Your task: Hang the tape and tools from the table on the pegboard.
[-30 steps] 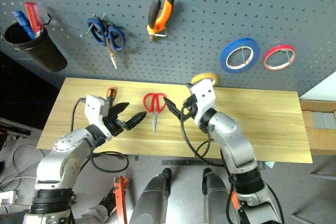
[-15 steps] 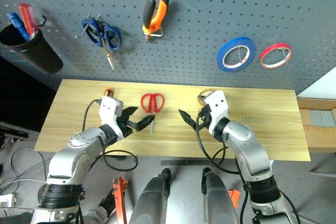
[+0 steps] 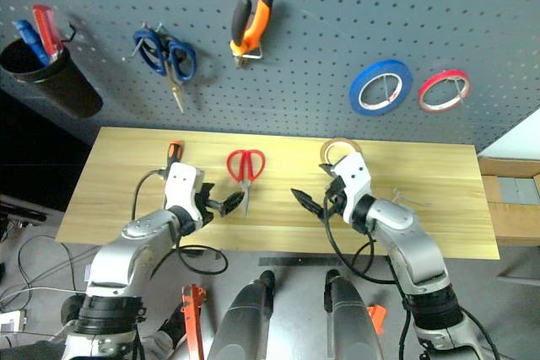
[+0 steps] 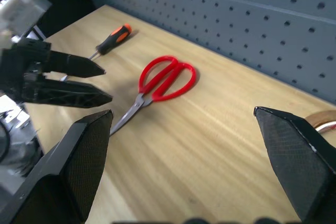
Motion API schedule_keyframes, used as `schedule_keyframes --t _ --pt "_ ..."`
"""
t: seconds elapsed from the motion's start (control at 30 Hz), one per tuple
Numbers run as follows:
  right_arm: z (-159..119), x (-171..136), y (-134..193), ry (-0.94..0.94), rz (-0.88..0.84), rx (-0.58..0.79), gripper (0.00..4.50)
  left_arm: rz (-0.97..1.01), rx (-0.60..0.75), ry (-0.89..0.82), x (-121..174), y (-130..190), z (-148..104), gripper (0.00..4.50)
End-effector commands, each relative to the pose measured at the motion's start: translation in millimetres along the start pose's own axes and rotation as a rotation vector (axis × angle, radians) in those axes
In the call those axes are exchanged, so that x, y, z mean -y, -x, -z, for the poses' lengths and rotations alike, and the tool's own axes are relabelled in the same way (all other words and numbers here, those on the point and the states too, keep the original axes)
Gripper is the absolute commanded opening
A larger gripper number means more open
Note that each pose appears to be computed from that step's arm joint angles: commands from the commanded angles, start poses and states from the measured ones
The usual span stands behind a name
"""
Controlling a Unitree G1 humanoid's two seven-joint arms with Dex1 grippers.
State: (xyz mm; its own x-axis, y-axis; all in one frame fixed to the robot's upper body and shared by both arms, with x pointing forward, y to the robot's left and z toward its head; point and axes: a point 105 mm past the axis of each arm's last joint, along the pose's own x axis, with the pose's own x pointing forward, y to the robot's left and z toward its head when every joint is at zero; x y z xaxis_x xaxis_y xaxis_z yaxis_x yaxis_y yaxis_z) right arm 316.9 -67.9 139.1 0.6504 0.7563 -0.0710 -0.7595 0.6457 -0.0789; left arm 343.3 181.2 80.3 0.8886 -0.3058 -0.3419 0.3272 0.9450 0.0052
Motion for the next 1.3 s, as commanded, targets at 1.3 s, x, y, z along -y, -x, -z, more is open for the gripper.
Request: schedule_keyframes --t 1.3 --pt "13 -10 23 0.012 -0.001 -0.069 4.50 -0.353 -0.299 0.092 31 -64 24 3.31"
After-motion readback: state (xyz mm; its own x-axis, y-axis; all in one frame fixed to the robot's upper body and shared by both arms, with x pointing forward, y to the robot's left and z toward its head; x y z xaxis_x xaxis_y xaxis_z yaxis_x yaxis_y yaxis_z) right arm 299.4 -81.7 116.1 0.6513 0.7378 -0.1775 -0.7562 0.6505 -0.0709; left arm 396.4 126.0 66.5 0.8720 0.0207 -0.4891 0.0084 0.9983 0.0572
